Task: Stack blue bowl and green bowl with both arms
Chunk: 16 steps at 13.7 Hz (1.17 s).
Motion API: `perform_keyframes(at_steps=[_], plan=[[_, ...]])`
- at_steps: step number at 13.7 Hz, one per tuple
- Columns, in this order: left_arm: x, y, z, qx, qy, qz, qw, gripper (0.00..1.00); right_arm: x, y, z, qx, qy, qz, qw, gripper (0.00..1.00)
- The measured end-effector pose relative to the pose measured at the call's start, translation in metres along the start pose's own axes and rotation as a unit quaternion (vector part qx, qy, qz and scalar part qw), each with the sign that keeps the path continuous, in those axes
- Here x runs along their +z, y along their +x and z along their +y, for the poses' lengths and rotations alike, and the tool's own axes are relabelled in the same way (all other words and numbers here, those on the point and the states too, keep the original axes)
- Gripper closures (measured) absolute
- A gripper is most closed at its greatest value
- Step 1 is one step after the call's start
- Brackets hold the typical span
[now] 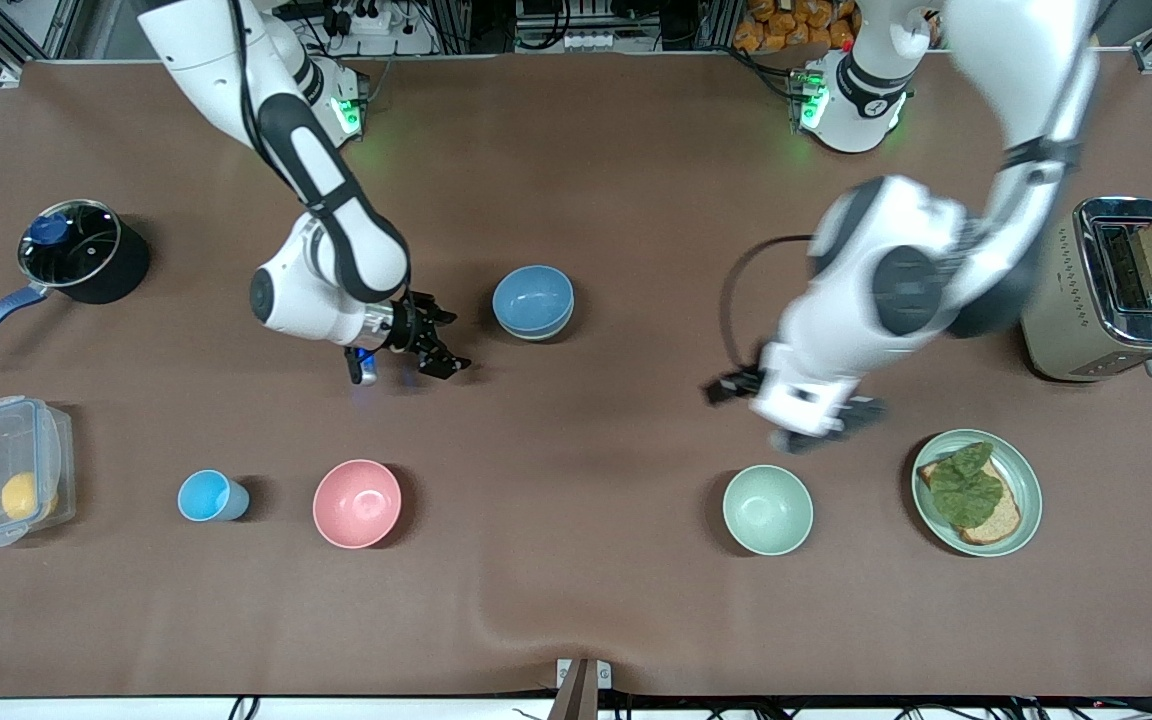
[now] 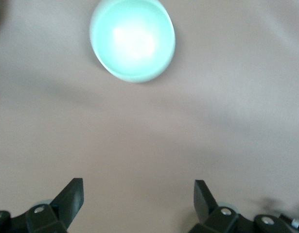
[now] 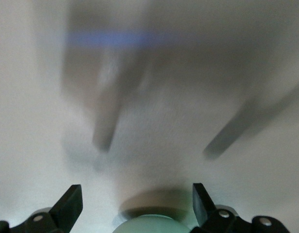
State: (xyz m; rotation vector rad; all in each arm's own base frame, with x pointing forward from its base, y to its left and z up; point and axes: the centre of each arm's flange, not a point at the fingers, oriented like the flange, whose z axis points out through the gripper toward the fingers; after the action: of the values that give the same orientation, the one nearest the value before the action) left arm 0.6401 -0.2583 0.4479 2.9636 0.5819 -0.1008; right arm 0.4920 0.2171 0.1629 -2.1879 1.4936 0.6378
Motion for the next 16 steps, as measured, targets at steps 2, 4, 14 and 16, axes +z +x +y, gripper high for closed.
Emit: perform_keyframes(at_steps=[2,4,14,16], plan=[[-0.048,0.022,-0.046,0.005,0.004,0.013,1.000,0.00,-0.010,0.004,-0.003,-0.015,-0.009,0.001,1.000,0.00],[-0.089,0.031,-0.084,0.027,0.009,0.025,0.999,0.00,-0.035,0.018,-0.007,-0.054,-0.051,0.014,0.997,0.00],[-0.171,-0.011,-0.201,0.141,0.070,0.026,0.987,0.00,-0.299,0.091,-0.009,-0.243,-0.199,0.067,0.947,0.00],[-0.183,-0.019,-0.212,0.157,0.072,0.026,0.985,0.00,-0.352,0.093,-0.006,-0.299,-0.217,0.074,0.926,0.00]])
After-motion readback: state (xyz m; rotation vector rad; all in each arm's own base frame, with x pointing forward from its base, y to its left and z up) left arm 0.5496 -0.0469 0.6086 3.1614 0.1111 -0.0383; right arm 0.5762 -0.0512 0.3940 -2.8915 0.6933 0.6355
